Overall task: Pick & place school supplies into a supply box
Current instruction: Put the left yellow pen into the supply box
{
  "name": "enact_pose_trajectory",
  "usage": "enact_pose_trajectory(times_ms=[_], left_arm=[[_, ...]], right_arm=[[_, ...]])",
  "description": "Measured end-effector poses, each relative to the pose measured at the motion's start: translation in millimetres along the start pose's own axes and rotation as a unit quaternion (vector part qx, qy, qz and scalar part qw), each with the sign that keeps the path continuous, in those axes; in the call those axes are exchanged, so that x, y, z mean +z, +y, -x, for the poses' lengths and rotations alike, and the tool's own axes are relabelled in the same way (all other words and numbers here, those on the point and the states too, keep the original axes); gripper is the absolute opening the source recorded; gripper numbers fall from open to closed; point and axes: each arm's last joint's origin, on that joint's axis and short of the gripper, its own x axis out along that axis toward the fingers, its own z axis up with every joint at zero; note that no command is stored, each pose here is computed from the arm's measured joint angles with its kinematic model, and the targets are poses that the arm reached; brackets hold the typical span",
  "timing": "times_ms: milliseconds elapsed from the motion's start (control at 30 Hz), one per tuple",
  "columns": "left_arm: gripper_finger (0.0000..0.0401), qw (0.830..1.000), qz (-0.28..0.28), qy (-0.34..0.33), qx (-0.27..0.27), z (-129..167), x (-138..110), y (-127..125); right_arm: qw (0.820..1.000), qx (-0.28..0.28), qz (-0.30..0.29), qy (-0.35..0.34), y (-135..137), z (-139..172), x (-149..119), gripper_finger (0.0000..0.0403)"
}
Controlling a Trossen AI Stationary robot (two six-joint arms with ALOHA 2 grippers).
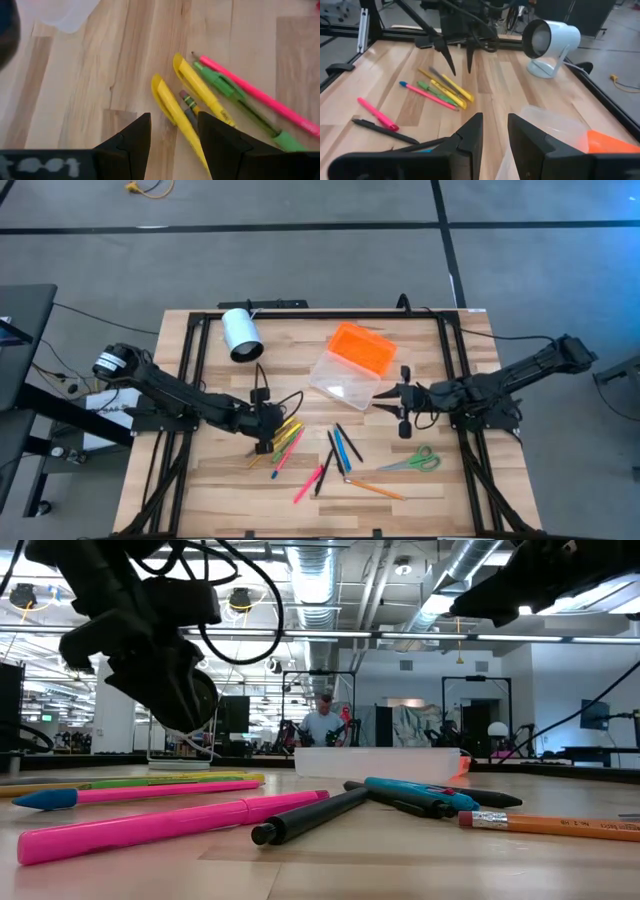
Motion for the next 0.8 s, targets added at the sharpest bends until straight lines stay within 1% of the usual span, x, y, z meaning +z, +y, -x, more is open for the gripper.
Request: enact_pose_trajectory(times_ms=[100,200,367,467,800], left_arm=[[0.0153,1.000,0.004,-0.005,0.007,-1,0,0],[0.0153,1.000,0.001,0.000,0.017,-7,-1,-1],[0.0153,1.000,-0.010,0.022,0.006,-31,-5,-7],[0.0153,0.999,-0.017,0.039,0.013,-40,-10,-9],[0.0153,0.999,-0.014,0.037,0.018,-41,-10,-7]], right_arm=[[1.000,0.000,0.001,0.003,1,-2,-1,0.0086],[1.000,0.000,0.001,0.002,2,-5,-1,0.0086],[1.000,0.000,0.002,0.006,3,-7,-3,0.0086],[1.000,0.000,0.002,0.005,3,-7,-2,0.0086],[1.000,0.000,0.002,0.005,3,-7,-2,0.0086]])
